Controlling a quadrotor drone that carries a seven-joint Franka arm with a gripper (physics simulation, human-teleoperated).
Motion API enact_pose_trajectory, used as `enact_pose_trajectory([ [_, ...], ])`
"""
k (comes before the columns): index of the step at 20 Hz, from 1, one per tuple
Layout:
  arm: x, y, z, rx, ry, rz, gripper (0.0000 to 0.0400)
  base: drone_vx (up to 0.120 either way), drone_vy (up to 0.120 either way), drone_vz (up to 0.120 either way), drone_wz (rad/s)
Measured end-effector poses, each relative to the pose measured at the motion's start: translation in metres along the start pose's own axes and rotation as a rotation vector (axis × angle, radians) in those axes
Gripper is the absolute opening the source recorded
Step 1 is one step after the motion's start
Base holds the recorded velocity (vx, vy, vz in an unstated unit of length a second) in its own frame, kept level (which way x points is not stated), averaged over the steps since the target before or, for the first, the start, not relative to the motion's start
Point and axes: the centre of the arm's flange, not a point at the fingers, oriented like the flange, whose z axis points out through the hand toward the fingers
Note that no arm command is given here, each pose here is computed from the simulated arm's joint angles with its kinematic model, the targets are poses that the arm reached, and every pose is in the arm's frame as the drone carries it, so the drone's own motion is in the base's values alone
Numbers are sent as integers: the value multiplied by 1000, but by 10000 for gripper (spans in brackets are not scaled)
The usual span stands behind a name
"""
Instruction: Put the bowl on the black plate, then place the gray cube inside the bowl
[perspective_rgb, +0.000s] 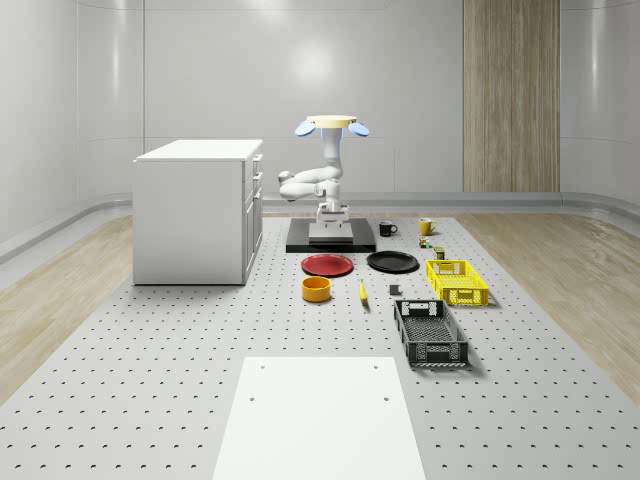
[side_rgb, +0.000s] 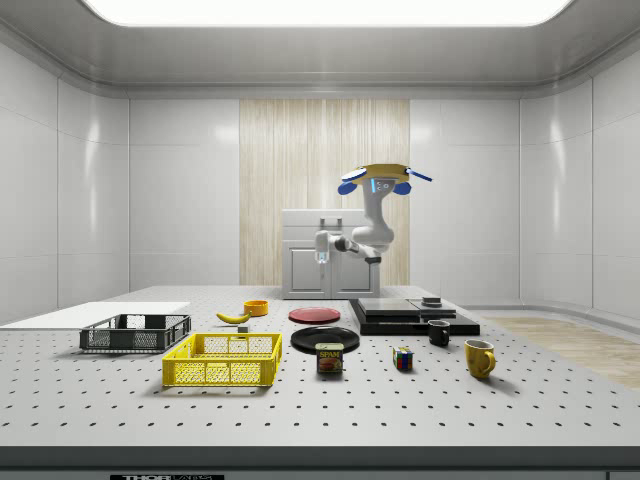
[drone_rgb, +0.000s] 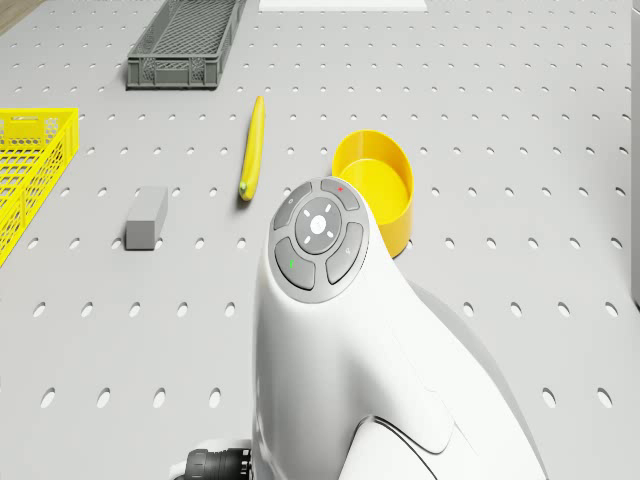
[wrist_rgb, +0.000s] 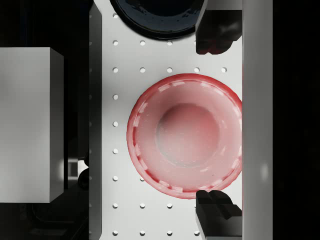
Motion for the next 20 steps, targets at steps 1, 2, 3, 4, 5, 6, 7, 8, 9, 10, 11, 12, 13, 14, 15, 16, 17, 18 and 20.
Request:
enact_pose_trajectory([
  [1, 0, 0, 0, 0, 0, 0, 400, 120, 0, 0, 0],
  [2, 0, 0, 0, 0, 0, 0, 400, 120, 0, 0, 0],
  [3, 0, 0, 0, 0, 0, 0, 400, 120, 0, -120, 0],
  [4, 0, 0, 0, 0, 0, 0, 400, 120, 0, -120, 0],
  [5, 0, 0, 0, 0, 0, 0, 400, 120, 0, -120, 0],
  [6, 0, 0, 0, 0, 0, 0, 400, 120, 0, -120, 0],
  [7, 0, 0, 0, 0, 0, 0, 400, 120, 0, -120, 0],
  [8, 0, 0, 0, 0, 0, 0, 400, 120, 0, -120, 0],
  [9, 0, 0, 0, 0, 0, 0, 400, 120, 0, -120, 0],
  [10, 0, 0, 0, 0, 0, 0, 400, 120, 0, -120, 0],
  [11, 0, 0, 0, 0, 0, 0, 400, 120, 0, -120, 0],
  [12, 0, 0, 0, 0, 0, 0, 400, 120, 0, -40, 0],
  [13, 0, 0, 0, 0, 0, 0, 400, 120, 0, 0, 0],
  [14, 0, 0, 0, 0, 0, 0, 400, 120, 0, 0, 0],
  [15, 0, 0, 0, 0, 0, 0, 400, 120, 0, -40, 0],
  [16, 0, 0, 0, 0, 0, 0, 400, 120, 0, -120, 0],
  [17, 0, 0, 0, 0, 0, 0, 400, 120, 0, -120, 0],
  [18, 0, 0, 0, 0, 0, 0, 400, 120, 0, -120, 0],
  [20, 0, 0, 0, 0, 0, 0, 400, 120, 0, -60, 0],
])
